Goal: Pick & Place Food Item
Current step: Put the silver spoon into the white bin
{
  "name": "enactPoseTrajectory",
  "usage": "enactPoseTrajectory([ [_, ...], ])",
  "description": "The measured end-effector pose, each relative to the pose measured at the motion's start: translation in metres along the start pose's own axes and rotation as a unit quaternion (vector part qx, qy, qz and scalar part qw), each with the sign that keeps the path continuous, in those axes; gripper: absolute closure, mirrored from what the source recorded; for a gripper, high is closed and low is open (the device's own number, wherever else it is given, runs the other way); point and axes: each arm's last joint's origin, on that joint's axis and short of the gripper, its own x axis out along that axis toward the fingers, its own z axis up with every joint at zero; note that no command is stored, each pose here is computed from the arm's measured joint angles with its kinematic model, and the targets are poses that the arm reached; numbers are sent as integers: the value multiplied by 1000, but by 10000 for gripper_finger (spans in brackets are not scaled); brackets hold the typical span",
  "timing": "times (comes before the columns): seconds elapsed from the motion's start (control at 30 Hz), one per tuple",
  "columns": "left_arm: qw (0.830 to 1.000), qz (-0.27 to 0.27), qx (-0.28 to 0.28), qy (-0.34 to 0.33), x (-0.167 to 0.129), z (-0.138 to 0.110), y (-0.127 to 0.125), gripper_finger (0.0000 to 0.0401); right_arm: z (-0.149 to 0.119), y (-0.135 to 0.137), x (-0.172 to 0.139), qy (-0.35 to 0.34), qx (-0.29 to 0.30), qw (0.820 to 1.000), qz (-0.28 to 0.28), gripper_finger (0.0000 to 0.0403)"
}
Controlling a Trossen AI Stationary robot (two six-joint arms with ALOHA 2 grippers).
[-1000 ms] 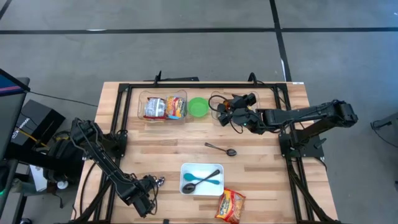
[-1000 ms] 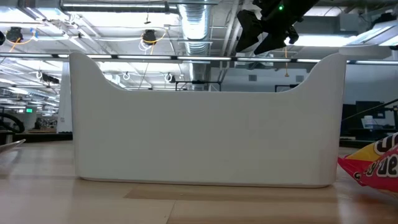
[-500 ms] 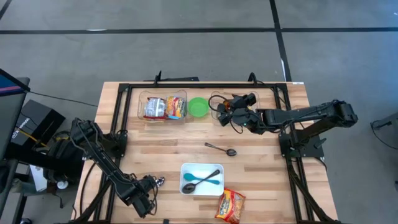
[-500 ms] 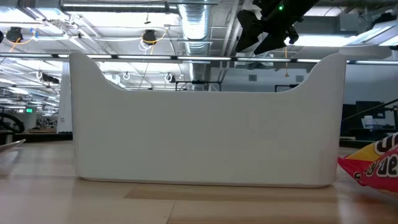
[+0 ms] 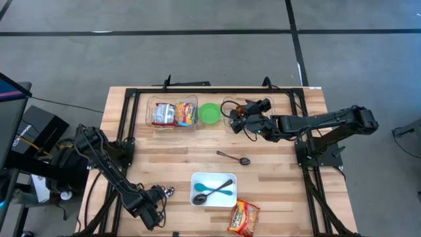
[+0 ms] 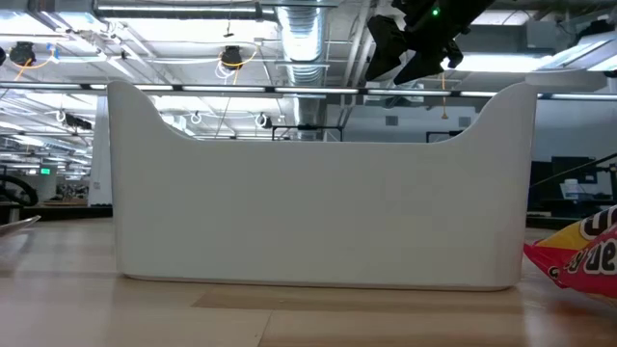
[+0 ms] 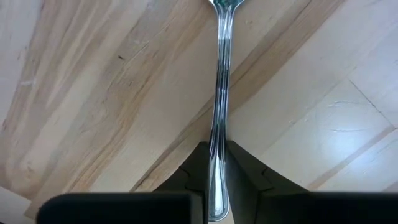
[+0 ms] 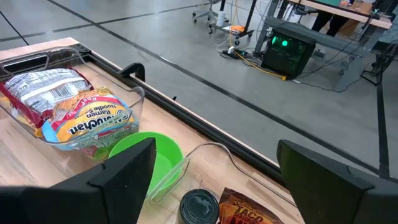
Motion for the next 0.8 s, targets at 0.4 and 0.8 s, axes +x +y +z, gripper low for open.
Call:
enactPoseTrajectory([
  [0.4,999,-30,-13,-40,-17,2,2,375,0,0,0,0,0,1000,0,74],
  [0.8,980,-90,-17,-177,-51,10,9,373,0,0,0,0,0,1000,0,74],
])
